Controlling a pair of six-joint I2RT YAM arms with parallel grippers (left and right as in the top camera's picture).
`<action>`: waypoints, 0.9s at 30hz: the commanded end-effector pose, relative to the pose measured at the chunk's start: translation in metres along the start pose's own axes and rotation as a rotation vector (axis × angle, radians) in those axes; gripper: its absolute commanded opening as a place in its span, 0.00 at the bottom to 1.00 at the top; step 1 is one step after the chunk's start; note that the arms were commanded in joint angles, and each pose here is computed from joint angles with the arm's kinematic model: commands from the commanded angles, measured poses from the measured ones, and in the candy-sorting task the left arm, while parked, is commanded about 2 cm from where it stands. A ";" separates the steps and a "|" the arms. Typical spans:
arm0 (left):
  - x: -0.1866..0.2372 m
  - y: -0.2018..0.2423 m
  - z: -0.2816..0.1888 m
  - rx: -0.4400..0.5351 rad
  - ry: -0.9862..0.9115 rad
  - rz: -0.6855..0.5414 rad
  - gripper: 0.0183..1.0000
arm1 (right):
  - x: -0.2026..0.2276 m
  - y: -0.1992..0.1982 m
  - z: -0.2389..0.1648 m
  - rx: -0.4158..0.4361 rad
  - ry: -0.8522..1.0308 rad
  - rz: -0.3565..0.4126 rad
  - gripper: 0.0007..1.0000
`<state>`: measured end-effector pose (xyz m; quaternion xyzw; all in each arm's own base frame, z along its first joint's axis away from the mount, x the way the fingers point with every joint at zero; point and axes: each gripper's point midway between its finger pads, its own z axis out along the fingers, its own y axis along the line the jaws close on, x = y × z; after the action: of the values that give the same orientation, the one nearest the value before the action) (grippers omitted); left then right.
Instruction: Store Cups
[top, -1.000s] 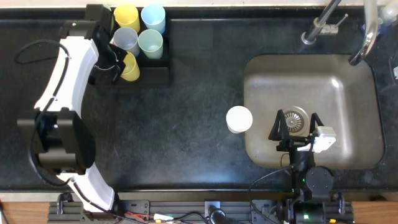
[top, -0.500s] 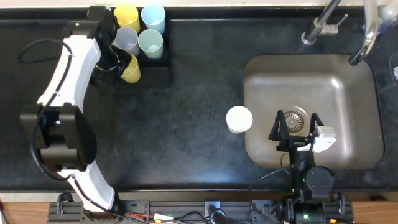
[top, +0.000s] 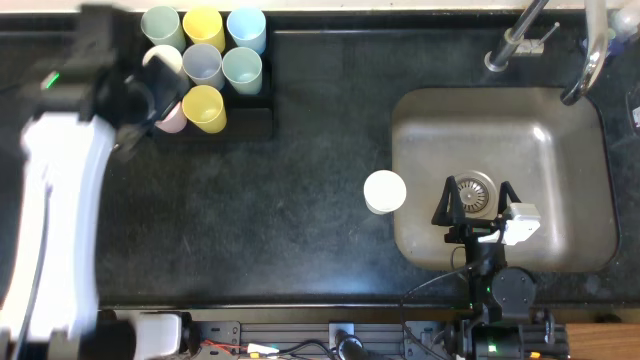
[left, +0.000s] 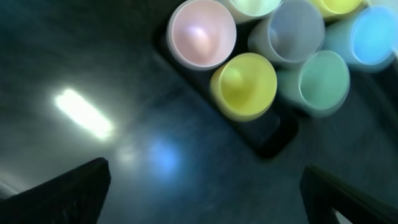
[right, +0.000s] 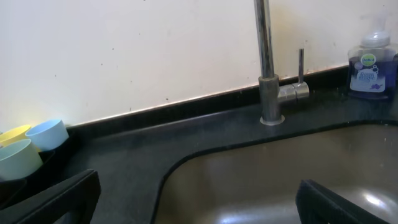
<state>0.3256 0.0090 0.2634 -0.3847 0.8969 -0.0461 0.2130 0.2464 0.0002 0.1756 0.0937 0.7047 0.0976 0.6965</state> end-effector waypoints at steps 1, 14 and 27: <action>0.026 0.044 -0.046 0.009 -0.093 0.406 1.00 | 0.003 -0.002 0.000 0.006 -0.001 -0.006 1.00; 0.077 0.049 -0.009 0.555 -0.950 0.686 1.00 | 0.003 -0.002 0.000 0.006 -0.001 -0.006 1.00; 0.101 0.058 0.050 0.556 -1.016 0.785 1.00 | 0.003 -0.002 0.000 0.006 -0.001 -0.006 1.00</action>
<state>0.2472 -0.0145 0.1796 0.0433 0.7037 -0.0102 0.7091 0.2464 0.0001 0.1759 0.0935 0.7043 0.0973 0.6970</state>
